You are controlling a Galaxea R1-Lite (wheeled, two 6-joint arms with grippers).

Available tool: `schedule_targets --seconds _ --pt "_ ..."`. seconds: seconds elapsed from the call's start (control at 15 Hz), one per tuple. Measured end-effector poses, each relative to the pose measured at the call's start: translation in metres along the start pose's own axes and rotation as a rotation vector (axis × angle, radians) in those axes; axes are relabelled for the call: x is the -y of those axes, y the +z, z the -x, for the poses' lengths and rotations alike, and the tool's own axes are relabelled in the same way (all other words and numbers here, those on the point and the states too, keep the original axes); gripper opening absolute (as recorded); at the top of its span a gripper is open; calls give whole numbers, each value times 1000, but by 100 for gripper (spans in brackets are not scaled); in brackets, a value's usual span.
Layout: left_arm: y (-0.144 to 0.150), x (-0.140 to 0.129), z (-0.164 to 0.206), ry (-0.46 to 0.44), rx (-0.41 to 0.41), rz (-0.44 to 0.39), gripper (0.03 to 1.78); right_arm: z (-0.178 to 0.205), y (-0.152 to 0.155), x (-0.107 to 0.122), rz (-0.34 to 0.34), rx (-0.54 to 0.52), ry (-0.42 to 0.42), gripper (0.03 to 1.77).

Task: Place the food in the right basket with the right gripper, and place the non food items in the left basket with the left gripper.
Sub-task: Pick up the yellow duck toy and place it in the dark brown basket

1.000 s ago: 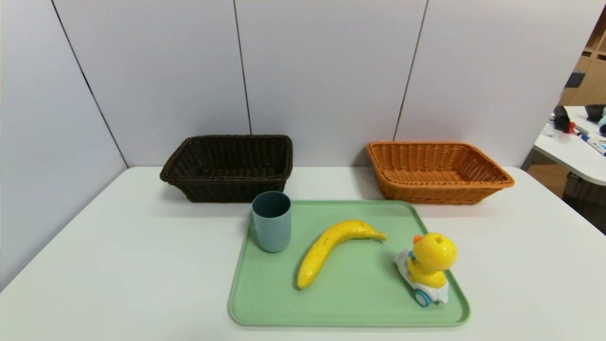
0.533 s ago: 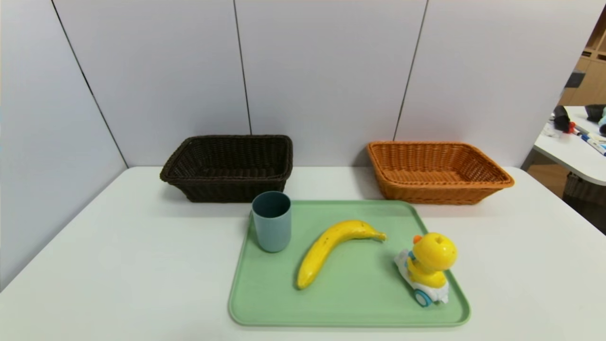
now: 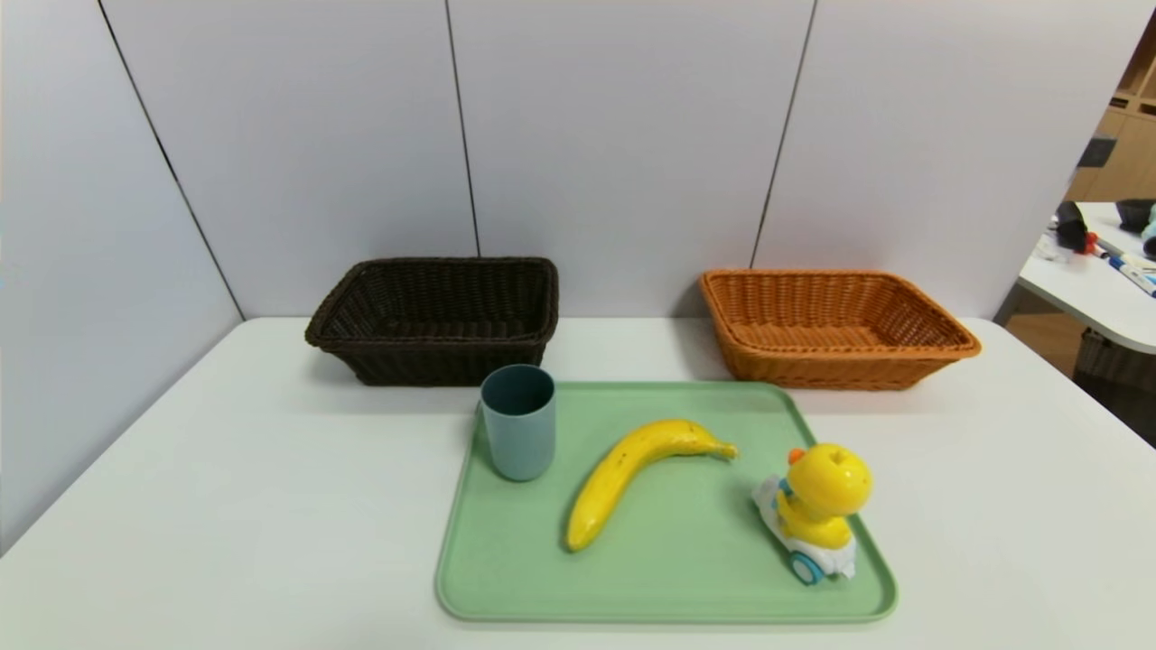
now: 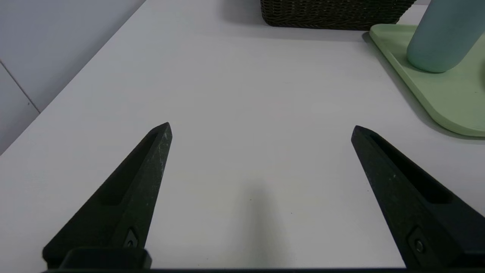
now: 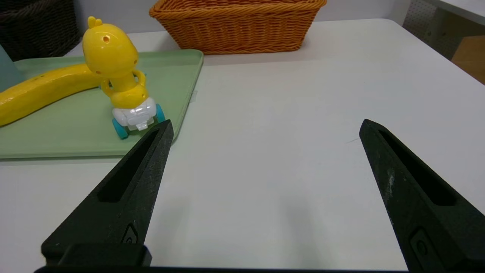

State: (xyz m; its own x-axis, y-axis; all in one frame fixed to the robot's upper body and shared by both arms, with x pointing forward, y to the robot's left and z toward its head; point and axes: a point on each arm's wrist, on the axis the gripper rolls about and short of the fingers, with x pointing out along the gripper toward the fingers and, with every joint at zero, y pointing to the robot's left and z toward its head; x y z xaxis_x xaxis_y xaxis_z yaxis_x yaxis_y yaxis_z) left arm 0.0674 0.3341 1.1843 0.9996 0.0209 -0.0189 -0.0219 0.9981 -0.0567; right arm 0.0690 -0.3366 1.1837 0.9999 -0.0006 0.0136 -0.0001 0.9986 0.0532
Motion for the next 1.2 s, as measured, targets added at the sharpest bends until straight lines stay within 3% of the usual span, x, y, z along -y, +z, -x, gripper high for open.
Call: schedule_targets --seconds 1.2 --pt "0 0 0 0 0 -4 169 0 0 0 -2 -1 0 169"
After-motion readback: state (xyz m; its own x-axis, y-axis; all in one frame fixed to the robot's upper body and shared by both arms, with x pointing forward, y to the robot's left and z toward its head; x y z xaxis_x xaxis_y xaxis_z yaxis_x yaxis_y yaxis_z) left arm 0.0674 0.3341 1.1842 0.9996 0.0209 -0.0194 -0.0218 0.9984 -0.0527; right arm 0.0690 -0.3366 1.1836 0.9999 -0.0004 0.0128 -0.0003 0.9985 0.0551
